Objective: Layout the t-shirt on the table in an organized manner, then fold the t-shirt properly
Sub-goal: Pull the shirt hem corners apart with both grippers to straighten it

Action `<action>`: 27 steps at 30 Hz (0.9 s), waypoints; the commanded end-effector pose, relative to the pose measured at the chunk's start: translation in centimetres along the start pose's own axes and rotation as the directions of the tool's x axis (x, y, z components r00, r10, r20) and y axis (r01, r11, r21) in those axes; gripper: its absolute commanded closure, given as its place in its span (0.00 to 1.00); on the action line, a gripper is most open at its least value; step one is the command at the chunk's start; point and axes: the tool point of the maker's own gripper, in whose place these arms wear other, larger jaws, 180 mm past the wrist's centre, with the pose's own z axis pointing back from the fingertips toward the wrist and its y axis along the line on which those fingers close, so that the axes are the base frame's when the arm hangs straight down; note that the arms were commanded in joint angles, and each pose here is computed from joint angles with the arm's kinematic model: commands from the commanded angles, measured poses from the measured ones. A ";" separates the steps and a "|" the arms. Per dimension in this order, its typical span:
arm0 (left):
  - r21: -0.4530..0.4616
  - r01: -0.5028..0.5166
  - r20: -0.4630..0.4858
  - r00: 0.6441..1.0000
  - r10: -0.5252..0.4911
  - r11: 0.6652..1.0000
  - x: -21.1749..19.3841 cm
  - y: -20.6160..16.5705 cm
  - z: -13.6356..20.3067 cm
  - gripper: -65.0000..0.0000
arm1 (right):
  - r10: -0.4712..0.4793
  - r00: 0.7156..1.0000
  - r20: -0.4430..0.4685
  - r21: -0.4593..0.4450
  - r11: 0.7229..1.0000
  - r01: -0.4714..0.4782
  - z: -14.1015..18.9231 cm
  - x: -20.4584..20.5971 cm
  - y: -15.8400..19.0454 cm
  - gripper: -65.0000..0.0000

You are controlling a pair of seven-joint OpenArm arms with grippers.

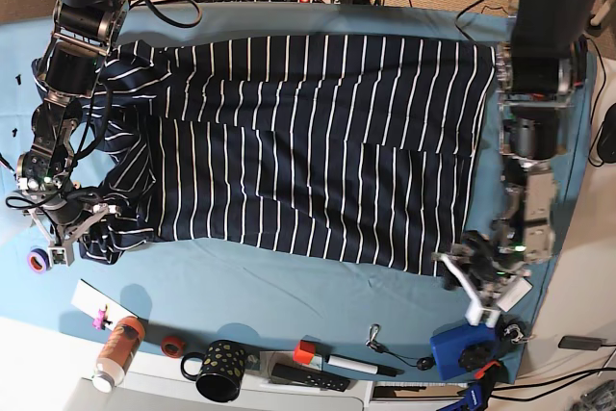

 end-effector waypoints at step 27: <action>0.032 -0.149 0.099 0.984 0.145 0.988 1.5 0.9 -0.7 1.00 | 0.010 0.997 0.074 -0.036 0.999 -0.007 0.6 2.7 -1.7 1.00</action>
